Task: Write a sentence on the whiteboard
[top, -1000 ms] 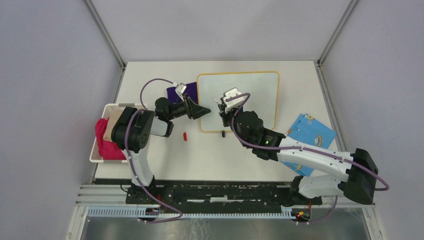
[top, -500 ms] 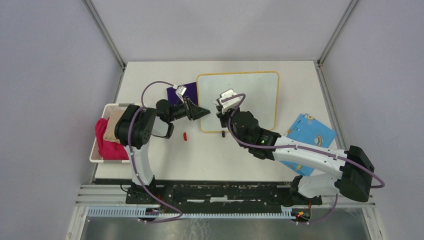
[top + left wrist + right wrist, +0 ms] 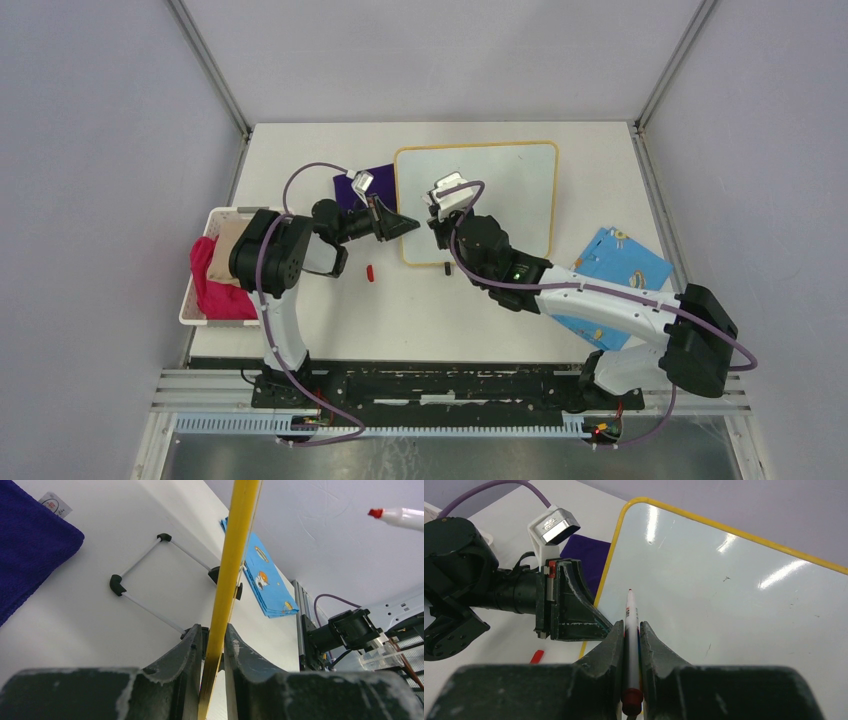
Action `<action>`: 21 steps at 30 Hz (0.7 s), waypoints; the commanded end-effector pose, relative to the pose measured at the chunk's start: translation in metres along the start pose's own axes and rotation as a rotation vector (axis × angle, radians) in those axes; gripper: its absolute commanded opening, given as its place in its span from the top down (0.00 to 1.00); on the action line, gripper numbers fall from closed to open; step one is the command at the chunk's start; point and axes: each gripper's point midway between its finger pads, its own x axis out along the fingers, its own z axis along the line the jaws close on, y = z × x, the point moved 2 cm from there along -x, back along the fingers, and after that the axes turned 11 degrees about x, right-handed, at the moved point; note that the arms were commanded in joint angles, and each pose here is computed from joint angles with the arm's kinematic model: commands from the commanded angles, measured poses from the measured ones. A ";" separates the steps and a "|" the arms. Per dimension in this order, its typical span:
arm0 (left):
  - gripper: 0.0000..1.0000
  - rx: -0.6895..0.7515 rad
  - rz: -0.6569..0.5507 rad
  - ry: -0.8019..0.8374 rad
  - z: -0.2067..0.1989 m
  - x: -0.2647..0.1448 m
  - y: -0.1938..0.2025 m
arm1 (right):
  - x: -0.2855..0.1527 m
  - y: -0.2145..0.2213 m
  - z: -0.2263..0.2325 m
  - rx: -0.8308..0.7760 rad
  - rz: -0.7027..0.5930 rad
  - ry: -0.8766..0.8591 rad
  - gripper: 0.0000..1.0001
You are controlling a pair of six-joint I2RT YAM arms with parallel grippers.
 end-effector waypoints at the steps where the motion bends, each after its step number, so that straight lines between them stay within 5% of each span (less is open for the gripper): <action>1: 0.76 0.033 -0.018 0.011 -0.002 -0.001 -0.003 | 0.013 -0.035 0.009 0.080 -0.089 -0.018 1.00; 21: 0.93 0.039 -0.003 0.009 -0.001 -0.001 0.001 | 0.044 -0.030 0.000 0.171 -0.095 0.007 1.00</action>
